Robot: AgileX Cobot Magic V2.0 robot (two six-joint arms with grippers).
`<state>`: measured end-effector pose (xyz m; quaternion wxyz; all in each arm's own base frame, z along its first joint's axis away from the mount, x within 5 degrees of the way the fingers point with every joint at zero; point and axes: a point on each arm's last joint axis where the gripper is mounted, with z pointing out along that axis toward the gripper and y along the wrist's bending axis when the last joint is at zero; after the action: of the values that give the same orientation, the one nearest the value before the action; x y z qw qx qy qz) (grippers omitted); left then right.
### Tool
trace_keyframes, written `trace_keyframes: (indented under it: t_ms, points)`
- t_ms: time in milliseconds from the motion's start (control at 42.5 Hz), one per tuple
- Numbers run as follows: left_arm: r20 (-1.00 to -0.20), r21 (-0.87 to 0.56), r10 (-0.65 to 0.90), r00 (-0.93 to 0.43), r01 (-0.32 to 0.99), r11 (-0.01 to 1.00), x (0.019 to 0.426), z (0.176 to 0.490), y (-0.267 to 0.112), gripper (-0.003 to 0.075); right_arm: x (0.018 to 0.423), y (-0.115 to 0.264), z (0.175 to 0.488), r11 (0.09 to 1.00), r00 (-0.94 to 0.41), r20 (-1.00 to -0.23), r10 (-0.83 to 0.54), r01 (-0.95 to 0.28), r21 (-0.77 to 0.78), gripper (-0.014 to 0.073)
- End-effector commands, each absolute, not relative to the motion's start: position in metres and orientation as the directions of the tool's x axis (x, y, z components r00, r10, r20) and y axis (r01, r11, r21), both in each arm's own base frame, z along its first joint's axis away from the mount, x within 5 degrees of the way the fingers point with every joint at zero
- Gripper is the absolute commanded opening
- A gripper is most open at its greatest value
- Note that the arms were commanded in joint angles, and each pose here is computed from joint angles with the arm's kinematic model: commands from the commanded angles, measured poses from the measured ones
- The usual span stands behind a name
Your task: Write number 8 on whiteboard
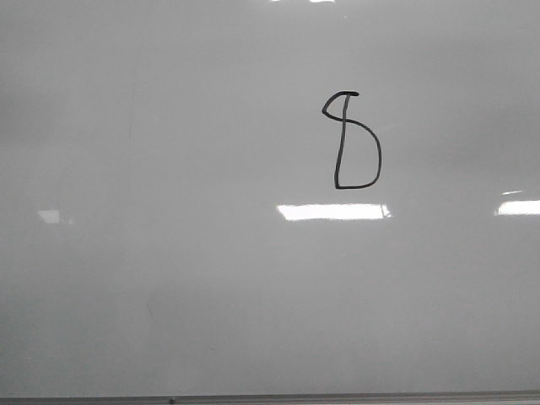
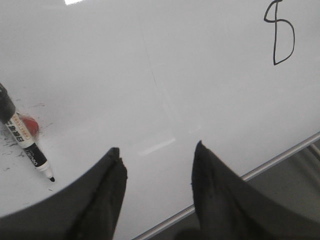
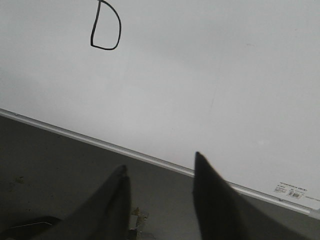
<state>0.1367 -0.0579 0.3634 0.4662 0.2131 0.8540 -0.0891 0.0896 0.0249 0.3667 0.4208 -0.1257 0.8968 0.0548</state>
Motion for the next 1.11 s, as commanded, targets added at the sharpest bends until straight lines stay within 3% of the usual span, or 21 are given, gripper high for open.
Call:
trace_keyframes:
  t_ms: [0,141,235,918,1083]
  points:
    - [-0.898,0.023,0.212,-0.385,0.441,0.897,0.138,0.381,-0.060,0.0202,0.092,0.024,0.379,0.965,-0.542,-0.824,-0.166,-0.261,-0.022,0.0107]
    - [-0.901,0.022,0.208,-0.380,0.440,0.898,0.138,0.381,-0.061,0.0059,0.092,0.024,0.379,0.965,-0.542,-0.824,-0.166,-0.261,-0.022,-0.0066]
    - [-0.902,0.022,0.207,-0.378,0.440,0.898,0.138,0.381,-0.061,-0.0022,0.092,0.024,0.379,0.965,-0.541,-0.825,-0.165,-0.261,-0.022,-0.0069]
    - [-0.917,0.053,0.217,-0.335,0.437,0.898,0.135,0.385,-0.058,-0.0021,0.092,0.024,0.379,0.965,-0.542,-0.824,-0.166,-0.261,-0.022,-0.0069]
    - [-0.939,0.141,0.222,-0.261,0.297,0.945,0.124,0.375,-0.032,-0.0021,0.092,0.024,0.379,0.965,-0.542,-0.824,-0.166,-0.261,-0.022,-0.0069]
